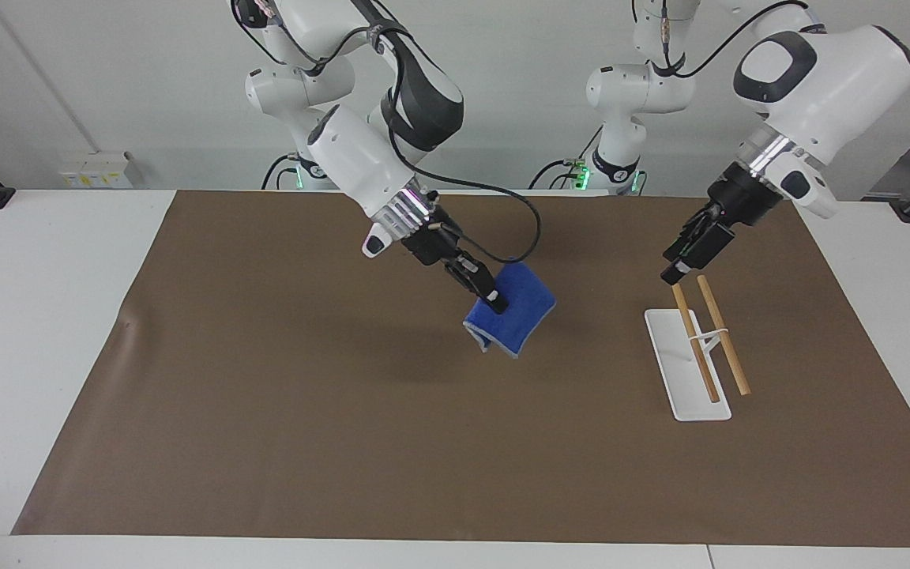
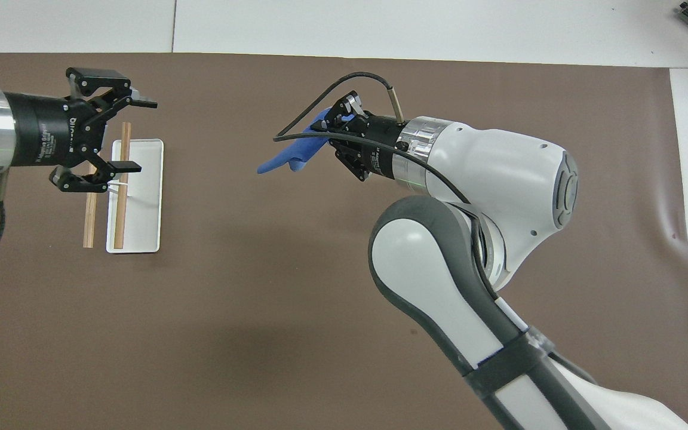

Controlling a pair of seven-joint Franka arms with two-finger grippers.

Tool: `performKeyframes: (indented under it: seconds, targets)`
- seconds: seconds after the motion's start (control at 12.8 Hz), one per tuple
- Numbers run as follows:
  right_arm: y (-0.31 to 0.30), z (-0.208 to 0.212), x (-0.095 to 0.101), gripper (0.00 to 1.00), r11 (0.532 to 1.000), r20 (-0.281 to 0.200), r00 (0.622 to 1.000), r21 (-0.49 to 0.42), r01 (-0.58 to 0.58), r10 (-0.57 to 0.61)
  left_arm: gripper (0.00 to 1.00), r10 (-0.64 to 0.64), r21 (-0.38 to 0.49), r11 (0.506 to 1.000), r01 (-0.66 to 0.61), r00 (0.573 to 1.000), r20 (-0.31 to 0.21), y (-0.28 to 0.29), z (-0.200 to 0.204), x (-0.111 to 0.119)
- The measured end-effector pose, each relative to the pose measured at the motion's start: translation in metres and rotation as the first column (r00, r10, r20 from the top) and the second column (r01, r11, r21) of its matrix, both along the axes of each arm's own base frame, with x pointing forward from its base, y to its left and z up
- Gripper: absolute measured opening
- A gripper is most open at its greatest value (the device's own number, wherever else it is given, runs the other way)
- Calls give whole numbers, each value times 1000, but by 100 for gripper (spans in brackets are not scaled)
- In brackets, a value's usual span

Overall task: Right arm passes towel to left arm to hang
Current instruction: 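Lift the towel with the right gripper while the left gripper reaches toward it, then close the left gripper on the towel held by the right gripper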

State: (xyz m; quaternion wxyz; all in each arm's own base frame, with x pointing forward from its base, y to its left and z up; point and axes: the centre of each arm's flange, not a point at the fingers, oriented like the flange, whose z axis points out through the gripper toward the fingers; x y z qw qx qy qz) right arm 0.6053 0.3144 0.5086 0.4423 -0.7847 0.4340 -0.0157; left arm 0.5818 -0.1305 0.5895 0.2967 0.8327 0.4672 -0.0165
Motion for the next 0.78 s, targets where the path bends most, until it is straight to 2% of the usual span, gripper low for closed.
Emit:
performKeyframes:
  seconds: [0.16, 0.39, 0.63, 0.78]
  targets:
    - [7, 4, 1, 4, 999, -41, 999, 34, 33, -31, 100, 119, -40, 992, -120, 992, -35, -32, -11, -7]
    - [18, 0, -3, 4, 998, -109, 994, 56, 39, -33, 100, 231, -67, 969, -237, 969, -89, -48, -25, -20]
    - [23, -4, -6, 4, 998, -136, 991, 55, 23, -16, 100, 295, -82, 949, -304, 950, -100, -64, -41, -37]
    - [25, -7, -7, 4, 998, -164, 986, 60, 22, -12, 100, 336, -96, 934, -343, 938, -84, -76, -57, -47]
